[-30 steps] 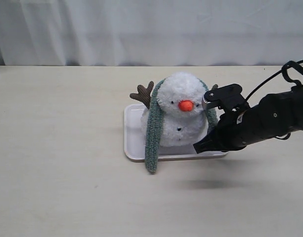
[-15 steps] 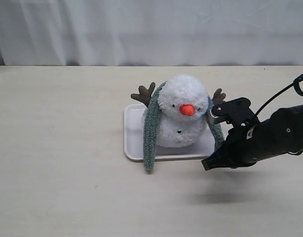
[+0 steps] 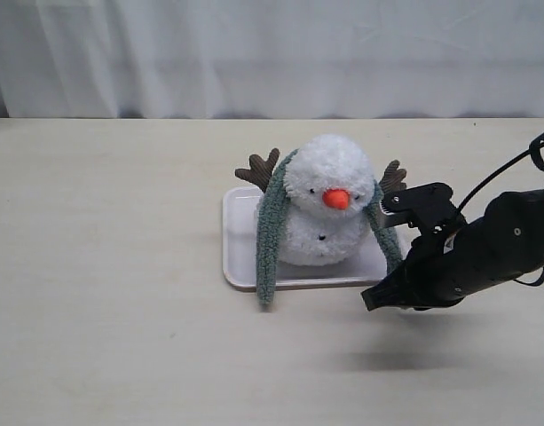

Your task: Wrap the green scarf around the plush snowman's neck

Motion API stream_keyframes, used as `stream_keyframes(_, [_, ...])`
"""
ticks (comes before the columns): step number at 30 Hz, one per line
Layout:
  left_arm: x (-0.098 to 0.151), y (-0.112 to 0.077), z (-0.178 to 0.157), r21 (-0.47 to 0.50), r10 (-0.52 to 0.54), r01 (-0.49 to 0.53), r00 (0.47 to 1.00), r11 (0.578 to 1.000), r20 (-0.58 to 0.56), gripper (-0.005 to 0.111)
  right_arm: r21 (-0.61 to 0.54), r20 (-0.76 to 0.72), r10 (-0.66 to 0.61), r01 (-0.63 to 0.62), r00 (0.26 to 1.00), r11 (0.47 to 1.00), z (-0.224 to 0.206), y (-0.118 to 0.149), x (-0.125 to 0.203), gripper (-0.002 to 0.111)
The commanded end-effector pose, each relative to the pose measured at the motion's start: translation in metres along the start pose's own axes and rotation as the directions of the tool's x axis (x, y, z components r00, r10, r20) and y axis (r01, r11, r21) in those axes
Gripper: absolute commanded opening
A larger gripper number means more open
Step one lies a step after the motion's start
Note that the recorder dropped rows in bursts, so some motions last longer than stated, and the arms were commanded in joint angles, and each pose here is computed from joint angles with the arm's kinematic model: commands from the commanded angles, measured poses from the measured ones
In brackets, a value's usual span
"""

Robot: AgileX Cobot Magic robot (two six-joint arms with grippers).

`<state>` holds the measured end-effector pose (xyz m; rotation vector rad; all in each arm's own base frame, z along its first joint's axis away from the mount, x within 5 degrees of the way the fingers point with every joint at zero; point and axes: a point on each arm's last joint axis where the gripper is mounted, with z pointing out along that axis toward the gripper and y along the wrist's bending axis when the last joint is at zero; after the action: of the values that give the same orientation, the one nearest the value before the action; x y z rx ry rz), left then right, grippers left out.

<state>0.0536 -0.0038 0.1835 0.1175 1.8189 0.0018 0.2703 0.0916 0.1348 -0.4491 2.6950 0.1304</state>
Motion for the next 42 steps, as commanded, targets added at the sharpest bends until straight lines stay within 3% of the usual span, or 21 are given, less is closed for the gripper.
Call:
stream_keyframes(1, [-0.001,0.000,0.000,0.006,0.000,0.000,1.000,1.000,0.017,0.000,-0.001,0.005,0.003,-0.003,1.000,1.000,-0.001,0.000,0.001,0.004])
stream_keyframes(13, [-0.001,0.000,0.000,0.006,0.000,0.000,1.000,1.000,0.017,0.000,-0.006,-0.043,0.014,-0.014,0.999,1.000,0.012,0.000,0.006,0.004])
stream_keyframes(23, [-0.001,0.000,0.000,0.006,0.000,0.000,1.000,1.000,0.017,0.000,-0.001,0.126,0.004,-0.004,0.992,1.000,-0.021,0.001,-0.015,0.005])
stream_keyframes(32, [-0.001,0.000,0.000,0.006,0.000,0.000,1.000,1.000,0.017,0.000,-0.036,0.080,0.030,-0.028,0.996,0.999,-0.024,0.004,-0.011,0.040])
stream_keyframes(42, [-0.001,0.000,0.000,0.006,0.000,0.000,1.000,1.000,0.017,0.000,-0.161,0.063,-0.049,0.058,0.997,0.985,-0.030,0.016,-0.018,0.056])
